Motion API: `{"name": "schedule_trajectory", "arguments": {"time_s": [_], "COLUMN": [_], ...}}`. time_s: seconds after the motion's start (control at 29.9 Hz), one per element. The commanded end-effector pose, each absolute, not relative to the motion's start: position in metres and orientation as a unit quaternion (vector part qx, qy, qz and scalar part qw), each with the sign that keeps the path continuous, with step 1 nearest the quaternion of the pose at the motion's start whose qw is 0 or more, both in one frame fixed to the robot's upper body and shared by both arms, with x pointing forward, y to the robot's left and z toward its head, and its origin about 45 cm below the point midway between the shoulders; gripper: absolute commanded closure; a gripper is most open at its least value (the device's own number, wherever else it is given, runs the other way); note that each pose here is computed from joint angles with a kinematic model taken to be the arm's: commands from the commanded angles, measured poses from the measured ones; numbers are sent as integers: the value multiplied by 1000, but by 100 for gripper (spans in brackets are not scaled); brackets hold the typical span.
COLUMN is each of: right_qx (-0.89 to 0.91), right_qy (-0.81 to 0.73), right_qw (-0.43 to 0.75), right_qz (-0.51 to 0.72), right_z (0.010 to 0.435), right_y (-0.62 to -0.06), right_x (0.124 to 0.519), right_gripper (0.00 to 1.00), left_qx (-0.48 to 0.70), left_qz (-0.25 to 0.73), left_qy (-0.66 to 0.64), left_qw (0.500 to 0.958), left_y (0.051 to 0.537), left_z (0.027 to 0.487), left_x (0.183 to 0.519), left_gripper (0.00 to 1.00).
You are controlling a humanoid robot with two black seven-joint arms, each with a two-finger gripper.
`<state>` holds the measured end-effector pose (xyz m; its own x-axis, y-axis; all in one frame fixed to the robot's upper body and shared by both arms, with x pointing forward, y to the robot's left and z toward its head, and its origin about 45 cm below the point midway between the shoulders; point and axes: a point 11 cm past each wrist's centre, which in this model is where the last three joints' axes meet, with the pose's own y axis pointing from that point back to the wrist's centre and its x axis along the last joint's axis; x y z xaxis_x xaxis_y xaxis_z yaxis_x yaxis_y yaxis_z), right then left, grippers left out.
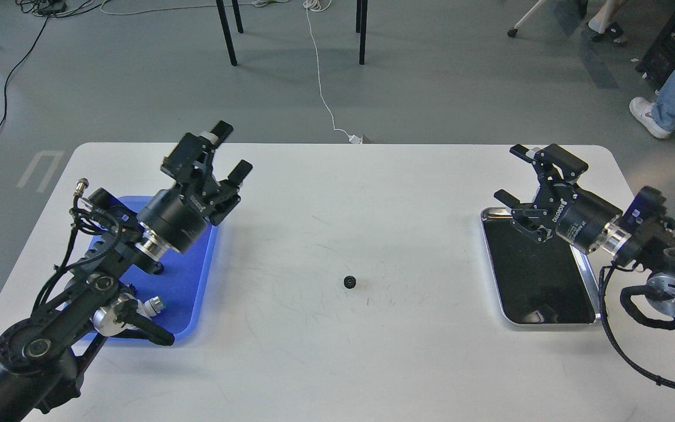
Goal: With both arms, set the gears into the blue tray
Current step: 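Reach the left gripper toward the second black gear, then close the left gripper on the second black gear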
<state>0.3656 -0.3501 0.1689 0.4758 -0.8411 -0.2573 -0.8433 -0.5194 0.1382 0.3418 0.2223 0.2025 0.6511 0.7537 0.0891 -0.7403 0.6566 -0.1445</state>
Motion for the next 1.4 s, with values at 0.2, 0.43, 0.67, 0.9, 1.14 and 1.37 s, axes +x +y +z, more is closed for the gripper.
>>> {"name": "schedule_trajectory", "arguments": {"time_s": [0.2,0.43,0.67,0.9,1.14,1.37], "right_qx": [-778,-772,-771,-771,-770,-768], "right_qy": [577,582,583,583,585,588], "right_qw": [89,87,86,86,84,82], "right_qz": [233,240,242,242,241,239], "right_z": [148,142,140,140,139,139], "right_y": [-392,-396,-396,-396,-398,-401], "right_x": [343,337,335,335,335,335], "right_gripper": [6,6,6,6,5,5], "left_qx": [194,263,288,335,353,359], "left_qz": [80,-43,-54,-129,-144,-153], "left_qy": [-411,-541,-552,-555,-551,-547], "left_qw": [887,798,780,751,742,740], "left_y": [143,113,105,111,111,112], "left_z": [191,179,162,136,125,118], "left_x": [303,314,336,336,340,338], "left_gripper": [2,2,5,16,22,26]}}
